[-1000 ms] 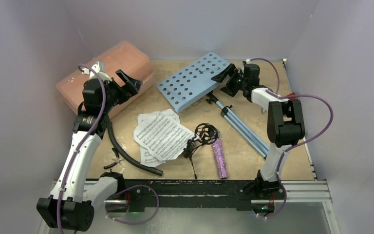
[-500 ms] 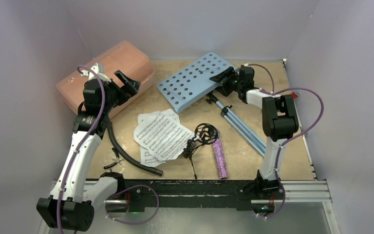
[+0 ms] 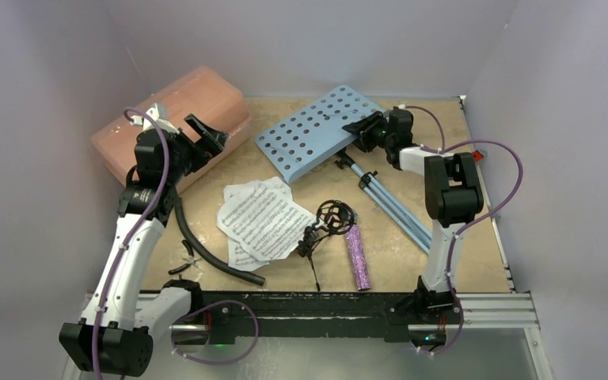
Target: Set up the instrument practice props
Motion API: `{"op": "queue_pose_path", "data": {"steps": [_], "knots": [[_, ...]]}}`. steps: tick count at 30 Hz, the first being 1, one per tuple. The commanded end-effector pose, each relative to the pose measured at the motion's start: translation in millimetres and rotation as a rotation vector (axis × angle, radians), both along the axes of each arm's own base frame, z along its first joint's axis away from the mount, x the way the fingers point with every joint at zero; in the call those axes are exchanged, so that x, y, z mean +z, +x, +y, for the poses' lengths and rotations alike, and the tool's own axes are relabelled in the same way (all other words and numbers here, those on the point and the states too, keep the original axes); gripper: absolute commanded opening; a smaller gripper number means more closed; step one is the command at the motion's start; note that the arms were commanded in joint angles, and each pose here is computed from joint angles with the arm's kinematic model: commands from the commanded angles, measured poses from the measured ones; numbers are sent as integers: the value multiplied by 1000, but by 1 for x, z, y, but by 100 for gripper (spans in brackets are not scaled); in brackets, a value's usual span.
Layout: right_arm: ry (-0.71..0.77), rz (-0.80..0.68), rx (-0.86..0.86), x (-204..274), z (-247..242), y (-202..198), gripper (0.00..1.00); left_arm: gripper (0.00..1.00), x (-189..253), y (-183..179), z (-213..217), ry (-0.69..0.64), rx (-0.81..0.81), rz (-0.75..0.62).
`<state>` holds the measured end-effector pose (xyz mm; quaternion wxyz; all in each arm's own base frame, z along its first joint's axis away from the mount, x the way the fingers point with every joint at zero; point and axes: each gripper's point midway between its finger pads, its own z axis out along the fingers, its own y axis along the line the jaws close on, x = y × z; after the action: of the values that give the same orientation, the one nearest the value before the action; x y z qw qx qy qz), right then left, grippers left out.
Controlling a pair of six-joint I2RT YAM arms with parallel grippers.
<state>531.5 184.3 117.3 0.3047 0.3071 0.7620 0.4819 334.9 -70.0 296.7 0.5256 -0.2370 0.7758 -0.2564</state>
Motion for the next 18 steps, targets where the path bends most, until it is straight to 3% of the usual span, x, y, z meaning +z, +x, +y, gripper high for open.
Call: {"op": "queue_pose_path", "data": {"steps": [1, 6, 9, 13, 18], "knots": [[28, -95, 7, 26, 3, 5, 42, 94, 19, -4, 1, -23, 18, -47], [48, -117, 49, 40, 8, 1, 17, 94, 15, -6, 1, -35, 22, -37], [60, -150, 65, 53, 10, 0, 14, 94, 14, -6, 0, -44, 20, -38], [80, -188, 84, 75, 12, -2, 0, 94, 12, -5, 0, -43, 17, -33], [87, -268, 91, 118, 5, -6, 0, 94, 7, -4, -2, -46, 9, -22]]}}
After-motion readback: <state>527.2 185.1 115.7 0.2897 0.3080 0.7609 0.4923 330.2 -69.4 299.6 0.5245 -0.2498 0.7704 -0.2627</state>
